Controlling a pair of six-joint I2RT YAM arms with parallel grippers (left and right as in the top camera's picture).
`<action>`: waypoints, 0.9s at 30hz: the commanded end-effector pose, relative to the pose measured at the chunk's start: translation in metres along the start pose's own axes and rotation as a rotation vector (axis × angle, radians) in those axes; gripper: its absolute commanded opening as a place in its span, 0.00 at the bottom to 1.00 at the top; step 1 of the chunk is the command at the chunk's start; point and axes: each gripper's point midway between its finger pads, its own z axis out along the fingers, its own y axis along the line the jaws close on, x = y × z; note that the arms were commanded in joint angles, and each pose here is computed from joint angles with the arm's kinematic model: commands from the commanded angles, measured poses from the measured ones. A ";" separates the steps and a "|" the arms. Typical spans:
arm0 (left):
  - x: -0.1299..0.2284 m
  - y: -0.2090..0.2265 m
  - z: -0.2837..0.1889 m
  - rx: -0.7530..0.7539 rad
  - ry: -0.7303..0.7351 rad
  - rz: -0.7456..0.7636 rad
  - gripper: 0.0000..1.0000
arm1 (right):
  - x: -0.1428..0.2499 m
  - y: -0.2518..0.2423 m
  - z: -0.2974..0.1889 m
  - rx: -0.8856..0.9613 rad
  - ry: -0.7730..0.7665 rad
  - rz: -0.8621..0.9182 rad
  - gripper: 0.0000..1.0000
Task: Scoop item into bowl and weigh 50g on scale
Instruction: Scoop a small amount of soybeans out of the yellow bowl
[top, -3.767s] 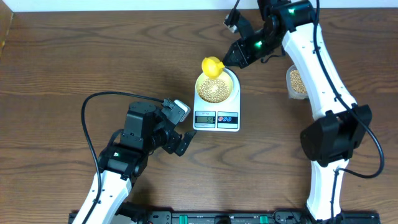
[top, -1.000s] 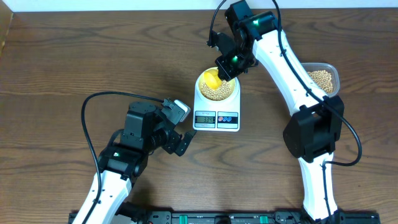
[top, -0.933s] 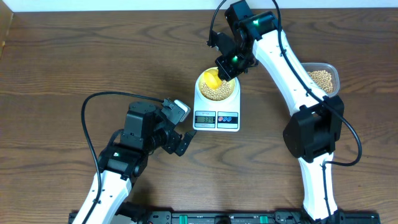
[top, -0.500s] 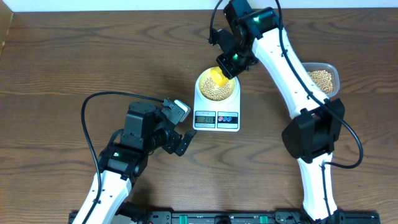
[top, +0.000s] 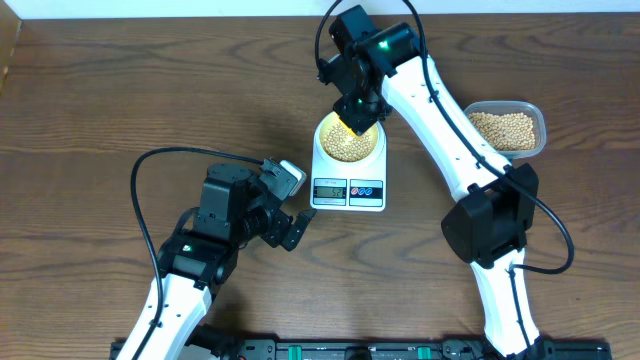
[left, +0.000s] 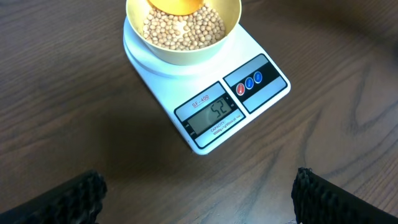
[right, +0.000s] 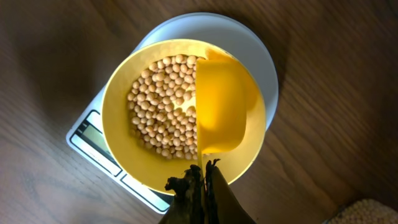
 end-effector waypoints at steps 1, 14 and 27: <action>-0.001 0.002 0.000 -0.009 -0.001 0.012 0.98 | 0.004 -0.001 0.017 0.006 0.040 -0.007 0.01; -0.001 0.002 0.000 -0.009 -0.001 0.012 0.97 | 0.001 0.011 0.018 -0.003 0.035 -0.030 0.01; -0.001 0.002 0.000 -0.009 -0.001 0.012 0.98 | 0.000 0.025 0.016 -0.136 0.014 0.016 0.01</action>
